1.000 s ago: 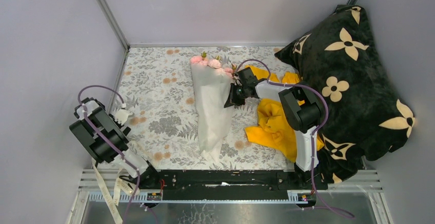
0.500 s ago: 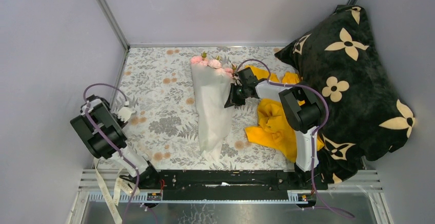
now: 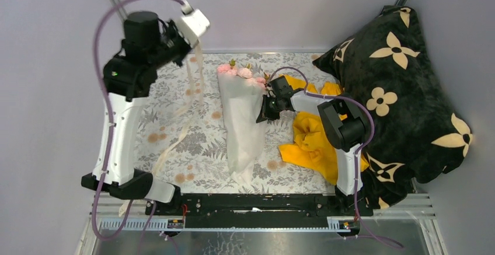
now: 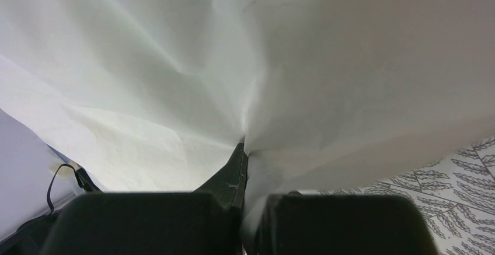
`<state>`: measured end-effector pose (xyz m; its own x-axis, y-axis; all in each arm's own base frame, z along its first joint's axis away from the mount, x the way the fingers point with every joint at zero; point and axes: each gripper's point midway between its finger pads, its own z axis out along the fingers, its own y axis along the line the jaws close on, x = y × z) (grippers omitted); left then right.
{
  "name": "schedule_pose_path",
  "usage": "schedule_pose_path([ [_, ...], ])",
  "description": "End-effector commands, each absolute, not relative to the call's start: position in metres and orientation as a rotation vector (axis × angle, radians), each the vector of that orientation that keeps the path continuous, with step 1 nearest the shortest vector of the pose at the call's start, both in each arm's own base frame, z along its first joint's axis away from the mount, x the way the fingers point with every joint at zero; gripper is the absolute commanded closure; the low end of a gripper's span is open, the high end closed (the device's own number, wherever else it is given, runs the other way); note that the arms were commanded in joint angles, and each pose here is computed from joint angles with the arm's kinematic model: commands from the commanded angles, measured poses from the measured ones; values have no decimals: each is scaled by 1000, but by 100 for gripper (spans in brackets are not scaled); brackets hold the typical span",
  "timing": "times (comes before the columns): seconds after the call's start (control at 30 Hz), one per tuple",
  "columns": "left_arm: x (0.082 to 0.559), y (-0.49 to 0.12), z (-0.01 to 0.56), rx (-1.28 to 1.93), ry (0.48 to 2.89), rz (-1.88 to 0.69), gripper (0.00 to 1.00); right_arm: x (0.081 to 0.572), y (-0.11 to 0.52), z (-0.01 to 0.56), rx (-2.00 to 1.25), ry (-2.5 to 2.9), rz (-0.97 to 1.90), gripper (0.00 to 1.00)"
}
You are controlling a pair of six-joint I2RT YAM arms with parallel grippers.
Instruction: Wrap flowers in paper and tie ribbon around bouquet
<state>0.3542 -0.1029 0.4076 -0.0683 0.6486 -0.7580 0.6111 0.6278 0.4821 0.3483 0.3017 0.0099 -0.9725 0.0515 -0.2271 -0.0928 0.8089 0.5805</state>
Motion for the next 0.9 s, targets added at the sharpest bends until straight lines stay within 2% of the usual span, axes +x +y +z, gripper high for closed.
schedule_pose_path([
  [0.0, 372, -77, 476, 689, 1752, 143, 100, 351, 293, 19, -51, 2759, 814, 100],
  [0.13, 373, -84, 503, 667, 1660, 118, 100, 351, 291, 20, -50, 2760, 805, 100],
  [0.23, 362, -95, 476, 772, 1682, 94, 100, 352, 292, 22, -48, 2755, 808, 100],
  [0.57, 337, -36, 381, 836, 1892, 393, 100, 355, 294, 33, -74, 2741, 809, 100],
  [0.63, 340, -3, 366, 787, 1952, 512, 100, 355, 293, 34, -79, 2739, 807, 100],
  [0.77, 354, 118, 349, 535, 2041, 848, 100, 354, 292, 35, -84, 2737, 808, 100],
  [0.87, 357, 189, 330, 356, 2120, 904, 100, 355, 293, 36, -89, 2735, 811, 100],
])
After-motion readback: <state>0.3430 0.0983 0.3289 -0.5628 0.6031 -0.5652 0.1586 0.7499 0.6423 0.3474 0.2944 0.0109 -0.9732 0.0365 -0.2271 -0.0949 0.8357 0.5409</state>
